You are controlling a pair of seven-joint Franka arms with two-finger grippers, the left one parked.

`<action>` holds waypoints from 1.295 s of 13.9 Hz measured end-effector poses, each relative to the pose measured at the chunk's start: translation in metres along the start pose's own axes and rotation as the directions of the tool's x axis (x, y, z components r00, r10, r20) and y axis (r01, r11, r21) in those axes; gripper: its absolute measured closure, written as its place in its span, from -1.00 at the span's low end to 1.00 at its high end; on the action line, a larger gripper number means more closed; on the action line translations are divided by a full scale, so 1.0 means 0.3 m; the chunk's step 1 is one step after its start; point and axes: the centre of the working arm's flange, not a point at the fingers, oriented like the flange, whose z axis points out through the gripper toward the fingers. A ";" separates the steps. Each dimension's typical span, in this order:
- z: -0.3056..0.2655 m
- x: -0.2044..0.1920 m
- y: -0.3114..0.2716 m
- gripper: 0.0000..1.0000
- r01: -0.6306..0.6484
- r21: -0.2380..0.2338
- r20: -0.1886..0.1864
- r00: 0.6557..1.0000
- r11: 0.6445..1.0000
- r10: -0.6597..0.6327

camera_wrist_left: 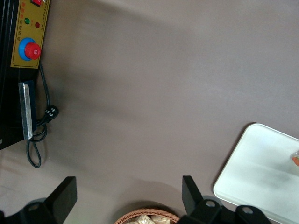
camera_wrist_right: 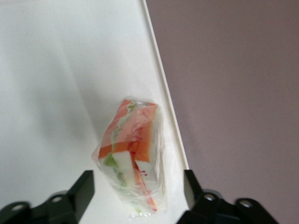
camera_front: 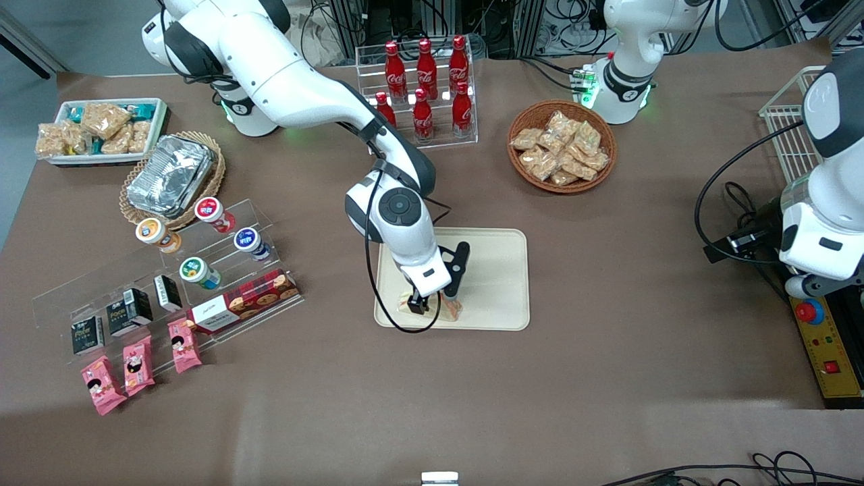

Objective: Place sandwich on tray
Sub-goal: 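Open the right gripper and withdraw it from the tray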

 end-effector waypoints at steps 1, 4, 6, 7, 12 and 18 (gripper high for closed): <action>-0.028 0.001 0.020 -0.98 -0.008 -0.008 -0.008 1.000 1.000 0.008; -0.179 -0.058 0.138 -1.00 -0.071 -0.007 0.008 0.997 0.997 0.072; -0.268 -0.126 0.217 -1.00 -0.142 0.011 0.032 0.989 0.990 0.142; -0.304 -0.166 0.254 -1.00 -0.189 0.013 0.047 0.981 0.982 0.188; -0.520 -0.417 0.440 -1.00 -0.391 0.066 0.132 0.915 0.918 0.380; -0.857 -0.839 0.648 -1.00 -0.637 0.074 0.220 0.761 0.767 0.611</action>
